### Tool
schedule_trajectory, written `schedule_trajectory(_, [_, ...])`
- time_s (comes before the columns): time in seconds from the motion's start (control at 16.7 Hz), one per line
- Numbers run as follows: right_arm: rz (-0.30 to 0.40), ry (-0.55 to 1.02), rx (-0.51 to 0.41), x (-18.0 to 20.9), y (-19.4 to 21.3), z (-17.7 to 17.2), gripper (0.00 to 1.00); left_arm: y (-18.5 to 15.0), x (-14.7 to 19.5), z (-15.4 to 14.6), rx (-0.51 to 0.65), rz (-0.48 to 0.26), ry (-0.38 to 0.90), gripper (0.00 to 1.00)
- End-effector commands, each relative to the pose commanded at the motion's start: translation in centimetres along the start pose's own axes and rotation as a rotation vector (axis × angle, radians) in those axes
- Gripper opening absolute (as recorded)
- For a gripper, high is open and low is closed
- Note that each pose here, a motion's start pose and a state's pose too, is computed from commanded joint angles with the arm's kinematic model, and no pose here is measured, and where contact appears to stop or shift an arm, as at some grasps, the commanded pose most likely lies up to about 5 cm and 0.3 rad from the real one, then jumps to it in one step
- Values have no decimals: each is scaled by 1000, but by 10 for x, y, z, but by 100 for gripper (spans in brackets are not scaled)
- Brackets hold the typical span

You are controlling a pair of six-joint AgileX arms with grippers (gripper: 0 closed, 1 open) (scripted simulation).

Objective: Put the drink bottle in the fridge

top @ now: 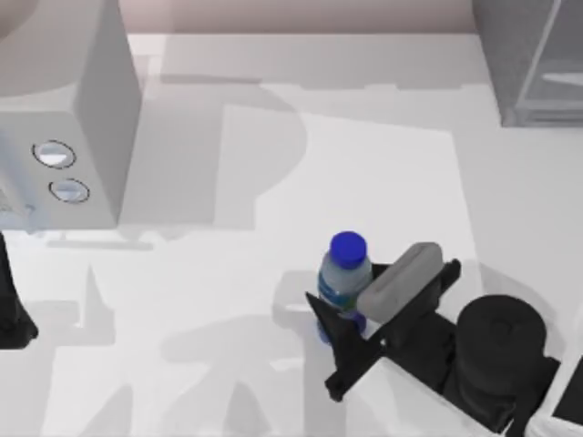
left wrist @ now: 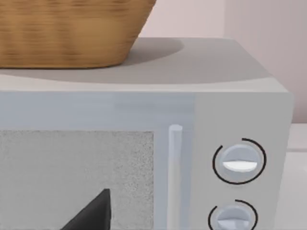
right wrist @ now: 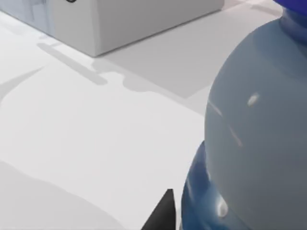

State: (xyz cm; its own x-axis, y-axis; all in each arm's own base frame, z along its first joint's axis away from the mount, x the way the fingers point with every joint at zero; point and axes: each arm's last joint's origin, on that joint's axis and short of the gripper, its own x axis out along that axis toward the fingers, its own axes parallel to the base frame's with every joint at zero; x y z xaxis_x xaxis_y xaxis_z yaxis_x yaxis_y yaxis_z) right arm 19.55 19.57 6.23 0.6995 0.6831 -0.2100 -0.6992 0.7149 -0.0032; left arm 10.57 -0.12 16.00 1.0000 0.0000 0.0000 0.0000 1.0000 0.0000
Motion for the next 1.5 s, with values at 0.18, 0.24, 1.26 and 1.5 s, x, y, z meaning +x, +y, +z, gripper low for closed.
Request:
schedule_trajectory(0.18, [4,11,-1,-5,-8,3,1,0,0,0,0,0,0,100])
schedule_trajectory(0.24, [5,16,-1,-10,-14,6,1,0,0,0,0,0,0,100])
schedule_trajectory(1.26, [-13,-8,1,-81,-72,37,1,0,0,0,0,0,0,100])
schedule_trajectory(1.5, [-103,-33,9,-99,-78,51,1,0,0,0,0,0,0,100])
